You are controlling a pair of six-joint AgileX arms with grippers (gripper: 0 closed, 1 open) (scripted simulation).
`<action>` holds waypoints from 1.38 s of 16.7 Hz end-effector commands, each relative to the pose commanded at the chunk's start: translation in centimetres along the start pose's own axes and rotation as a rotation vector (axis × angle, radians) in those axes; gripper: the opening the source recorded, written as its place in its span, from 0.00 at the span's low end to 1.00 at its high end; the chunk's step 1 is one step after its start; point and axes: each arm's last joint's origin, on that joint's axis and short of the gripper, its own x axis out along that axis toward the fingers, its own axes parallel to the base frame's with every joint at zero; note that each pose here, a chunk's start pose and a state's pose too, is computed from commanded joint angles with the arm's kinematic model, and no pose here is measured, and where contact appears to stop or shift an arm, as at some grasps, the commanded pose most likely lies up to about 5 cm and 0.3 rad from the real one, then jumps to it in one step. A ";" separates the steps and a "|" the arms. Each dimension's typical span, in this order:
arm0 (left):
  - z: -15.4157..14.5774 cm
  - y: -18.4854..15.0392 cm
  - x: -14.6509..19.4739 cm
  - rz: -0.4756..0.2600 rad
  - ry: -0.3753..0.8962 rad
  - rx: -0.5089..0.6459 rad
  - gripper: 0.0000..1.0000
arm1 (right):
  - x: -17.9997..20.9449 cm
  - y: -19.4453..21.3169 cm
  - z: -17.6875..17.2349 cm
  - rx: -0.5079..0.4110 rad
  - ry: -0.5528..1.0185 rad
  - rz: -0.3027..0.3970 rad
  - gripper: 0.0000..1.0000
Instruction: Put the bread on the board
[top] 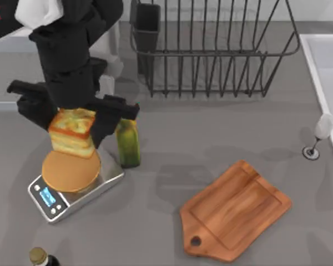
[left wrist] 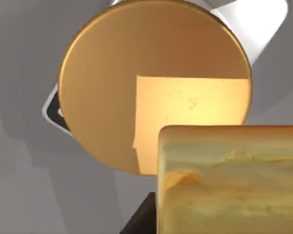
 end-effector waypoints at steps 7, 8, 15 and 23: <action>-0.4 -15.8 -0.2 -0.015 -0.170 -0.194 0.00 | 0.0 0.0 0.0 0.000 0.000 0.000 1.00; -0.5 -17.6 0.3 -0.028 -0.177 -0.210 0.00 | 0.0 0.0 0.0 0.000 0.000 0.000 1.00; 0.0 -23.0 5.6 -0.043 -0.083 -0.261 0.00 | 0.0 0.0 0.0 0.000 0.000 0.000 1.00; 0.1 -22.8 6.0 -0.040 -0.076 -0.265 0.00 | 0.0 0.0 0.0 0.000 0.000 0.000 1.00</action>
